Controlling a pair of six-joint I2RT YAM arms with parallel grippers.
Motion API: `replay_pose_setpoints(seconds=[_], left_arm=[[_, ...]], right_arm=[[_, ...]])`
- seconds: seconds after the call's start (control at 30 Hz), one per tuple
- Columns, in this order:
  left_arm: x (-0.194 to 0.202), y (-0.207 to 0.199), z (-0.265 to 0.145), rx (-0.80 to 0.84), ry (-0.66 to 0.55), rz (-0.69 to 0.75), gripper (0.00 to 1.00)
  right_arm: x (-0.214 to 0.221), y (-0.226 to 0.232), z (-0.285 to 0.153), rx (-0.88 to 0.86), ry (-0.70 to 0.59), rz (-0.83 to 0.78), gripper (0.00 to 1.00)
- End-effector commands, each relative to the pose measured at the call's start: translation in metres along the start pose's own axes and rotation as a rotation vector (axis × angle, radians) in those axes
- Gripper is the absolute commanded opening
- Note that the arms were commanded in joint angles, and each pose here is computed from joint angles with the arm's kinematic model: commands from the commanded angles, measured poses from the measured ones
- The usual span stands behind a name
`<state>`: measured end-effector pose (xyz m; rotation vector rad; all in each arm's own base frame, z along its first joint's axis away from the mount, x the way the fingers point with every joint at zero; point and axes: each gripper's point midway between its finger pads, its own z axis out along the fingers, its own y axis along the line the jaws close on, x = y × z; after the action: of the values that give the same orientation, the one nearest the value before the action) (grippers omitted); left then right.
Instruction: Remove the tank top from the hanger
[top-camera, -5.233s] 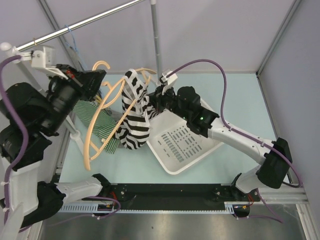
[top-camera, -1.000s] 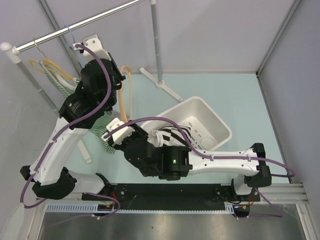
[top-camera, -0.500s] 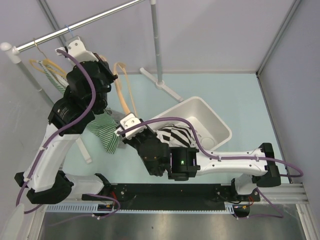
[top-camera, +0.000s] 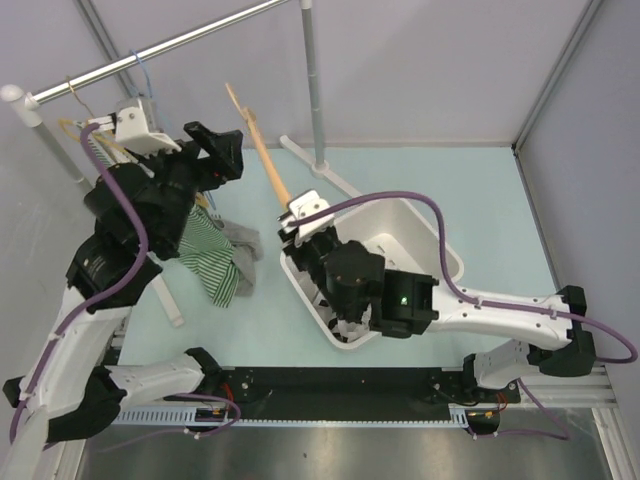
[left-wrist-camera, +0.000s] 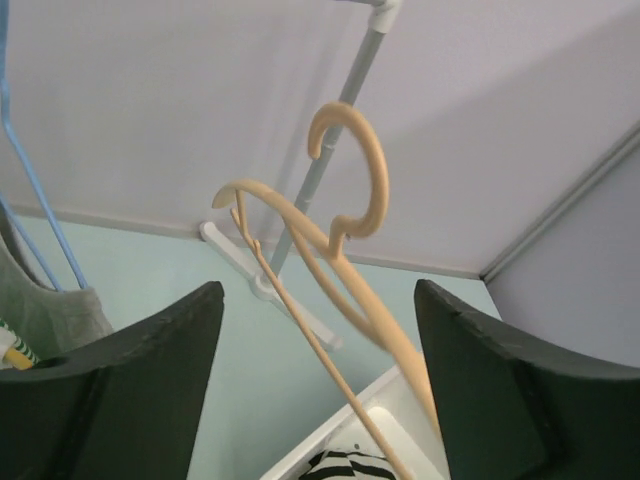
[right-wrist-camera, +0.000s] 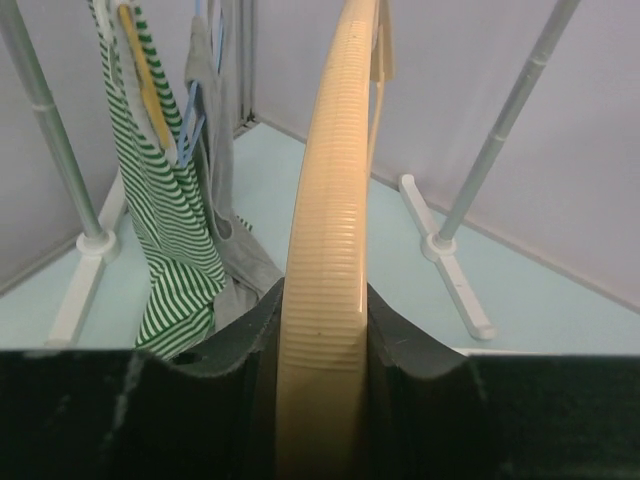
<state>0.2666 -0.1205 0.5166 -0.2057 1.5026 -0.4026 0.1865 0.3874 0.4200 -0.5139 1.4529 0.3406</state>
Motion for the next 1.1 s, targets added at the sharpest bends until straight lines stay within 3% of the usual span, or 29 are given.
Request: replay_pose_setpoints(seconds=[0.0, 0.2, 0.43, 0.57, 0.9, 1.07], left_arm=[[-0.037, -0.018, -0.030, 0.184, -0.088, -0.013, 0.84], [-0.056, 0.005, -0.084, 0.277, -0.173, -0.015, 0.86], [-0.030, 0.059, -0.111, 0.148, -0.121, 0.038, 0.86], [-0.020, 0.072, -0.114, 0.101, -0.076, 0.069, 0.87], [-0.012, 0.073, -0.105, 0.055, -0.023, 0.094, 0.88], [-0.012, 0.075, -0.105, 0.033, -0.019, 0.072, 0.87]], right_arm=[[-0.023, -0.032, 0.006, -0.024, -0.041, 0.151, 0.00], [-0.031, -0.063, 0.036, -0.050, -0.082, 0.181, 0.00], [-0.050, -0.094, 0.088, -0.071, -0.117, 0.227, 0.00], [-0.072, -0.114, 0.113, -0.063, -0.165, 0.264, 0.00], [-0.073, -0.115, 0.158, -0.201, -0.147, 0.462, 0.00], [-0.062, -0.134, 0.170, -0.181, -0.120, 0.574, 0.00]])
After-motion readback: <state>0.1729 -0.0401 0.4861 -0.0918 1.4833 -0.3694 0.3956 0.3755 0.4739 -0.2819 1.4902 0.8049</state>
